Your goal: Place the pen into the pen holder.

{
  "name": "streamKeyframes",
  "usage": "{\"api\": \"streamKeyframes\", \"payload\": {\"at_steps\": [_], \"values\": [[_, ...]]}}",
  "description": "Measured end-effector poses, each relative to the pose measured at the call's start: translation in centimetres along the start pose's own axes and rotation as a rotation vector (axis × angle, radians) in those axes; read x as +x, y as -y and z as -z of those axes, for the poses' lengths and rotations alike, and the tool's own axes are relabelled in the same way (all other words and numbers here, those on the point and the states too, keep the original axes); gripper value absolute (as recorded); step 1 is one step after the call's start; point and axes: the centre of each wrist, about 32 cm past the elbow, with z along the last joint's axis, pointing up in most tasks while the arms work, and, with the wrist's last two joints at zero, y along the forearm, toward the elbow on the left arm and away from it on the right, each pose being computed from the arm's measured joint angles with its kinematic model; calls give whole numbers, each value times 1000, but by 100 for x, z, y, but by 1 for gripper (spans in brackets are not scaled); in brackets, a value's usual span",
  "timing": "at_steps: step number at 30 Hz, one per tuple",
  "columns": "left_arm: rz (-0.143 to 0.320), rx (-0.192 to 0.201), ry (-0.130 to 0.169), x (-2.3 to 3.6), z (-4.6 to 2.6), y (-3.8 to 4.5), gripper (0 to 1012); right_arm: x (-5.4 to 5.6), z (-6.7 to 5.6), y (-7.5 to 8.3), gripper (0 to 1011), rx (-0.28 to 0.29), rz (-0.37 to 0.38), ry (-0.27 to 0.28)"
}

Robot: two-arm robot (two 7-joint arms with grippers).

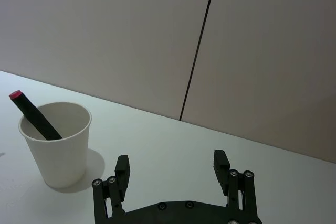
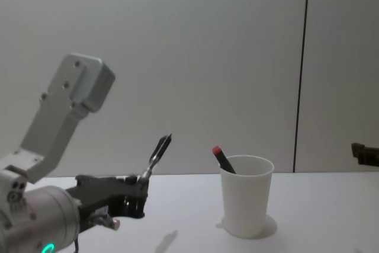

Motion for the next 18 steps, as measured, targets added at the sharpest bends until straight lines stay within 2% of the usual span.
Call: {"api": "streamKeyframes", "payload": {"at_steps": [5, 8, 12, 13, 17, 18], "values": [[46, -61, 17, 38, -4, -20, 133, 0, 0, 0, 1002, 0, 0, 0], [91, -110, 30, 60, -13, -21, 133, 0, 0, 0, 1002, 0, 0, 0], [126, -143, 42, 81, -24, -8, 133, 0, 0, 0, 1002, 0, 0, 0], [148, -161, 49, 90, -29, 1, 133, 0, 0, 0, 1002, 0, 0, 0], [178, -182, 59, 104, -40, 21, 133, 0, 0, 0, 1002, 0, 0, 0], [230, -216, 79, 120, -64, 62, 133, 0, 0, 0, 1002, 0, 0, 0]]}}
